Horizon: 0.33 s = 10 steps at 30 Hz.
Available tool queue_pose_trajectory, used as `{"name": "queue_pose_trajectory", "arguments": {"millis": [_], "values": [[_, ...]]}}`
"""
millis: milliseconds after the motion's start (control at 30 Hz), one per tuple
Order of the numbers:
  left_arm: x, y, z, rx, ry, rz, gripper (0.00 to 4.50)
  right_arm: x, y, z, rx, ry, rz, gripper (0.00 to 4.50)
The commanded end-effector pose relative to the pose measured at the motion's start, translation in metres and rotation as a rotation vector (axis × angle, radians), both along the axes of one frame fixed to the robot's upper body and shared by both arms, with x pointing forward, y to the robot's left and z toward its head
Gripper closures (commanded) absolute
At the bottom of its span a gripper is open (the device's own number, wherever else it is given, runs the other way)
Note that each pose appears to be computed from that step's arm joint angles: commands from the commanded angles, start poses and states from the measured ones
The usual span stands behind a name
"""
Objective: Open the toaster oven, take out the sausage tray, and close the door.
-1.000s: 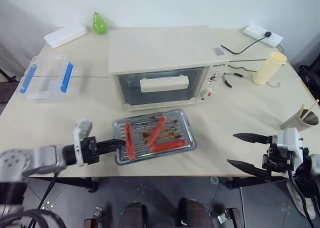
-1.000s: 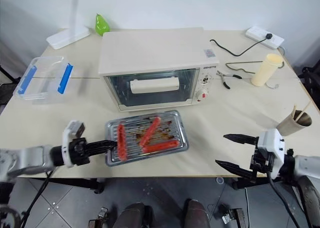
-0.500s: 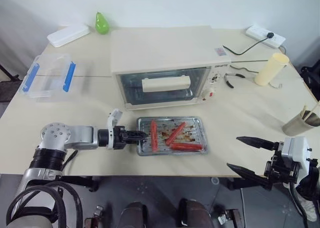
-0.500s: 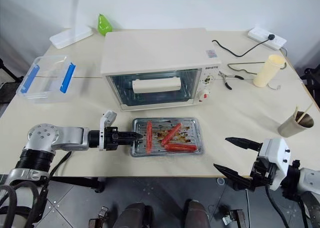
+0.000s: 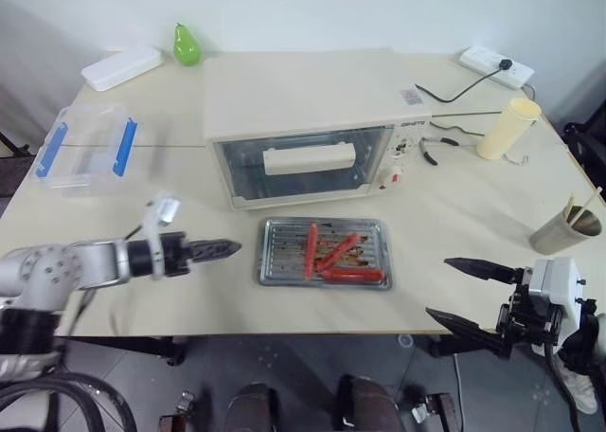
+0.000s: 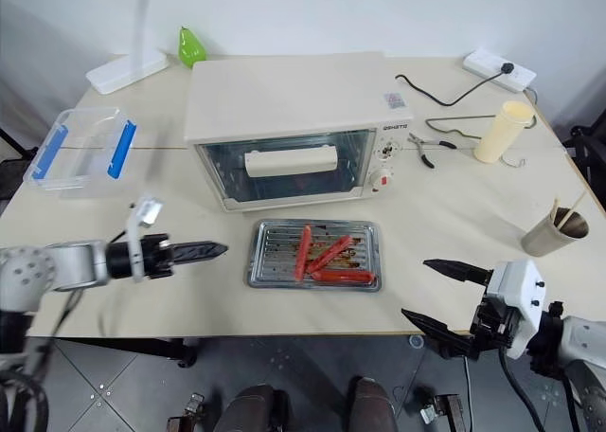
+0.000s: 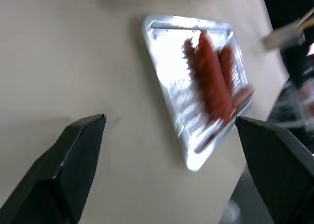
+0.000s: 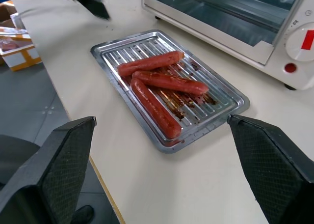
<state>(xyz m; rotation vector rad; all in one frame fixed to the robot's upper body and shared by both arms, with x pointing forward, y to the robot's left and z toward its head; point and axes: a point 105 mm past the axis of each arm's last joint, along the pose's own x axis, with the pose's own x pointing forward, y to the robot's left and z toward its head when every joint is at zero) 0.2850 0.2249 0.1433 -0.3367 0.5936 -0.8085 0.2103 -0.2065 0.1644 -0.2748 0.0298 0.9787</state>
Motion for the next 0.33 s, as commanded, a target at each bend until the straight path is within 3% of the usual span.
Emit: {"name": "queue_pose_trajectory", "arguments": {"millis": [33, 167, 200, 333], "values": [[-0.004, 0.022, 0.023, 0.151, -0.304, -0.044, 0.02, 0.004, 0.000, 0.006, -0.004, -0.025, 0.033, 0.00], [-0.017, 0.046, 0.029, 0.394, -0.678, -0.082, 0.02, 0.010, 0.001, 0.006, -0.016, -0.016, 0.084, 0.00], [-0.022, 0.053, 0.024, 0.458, -0.709, -0.119, 0.02, 0.011, 0.002, 0.006, -0.021, -0.012, 0.104, 0.00], [-0.028, 0.058, 0.024, 0.465, -0.763, -0.166, 0.02, 0.015, 0.004, 0.006, -0.031, -0.003, 0.150, 0.00]]}}
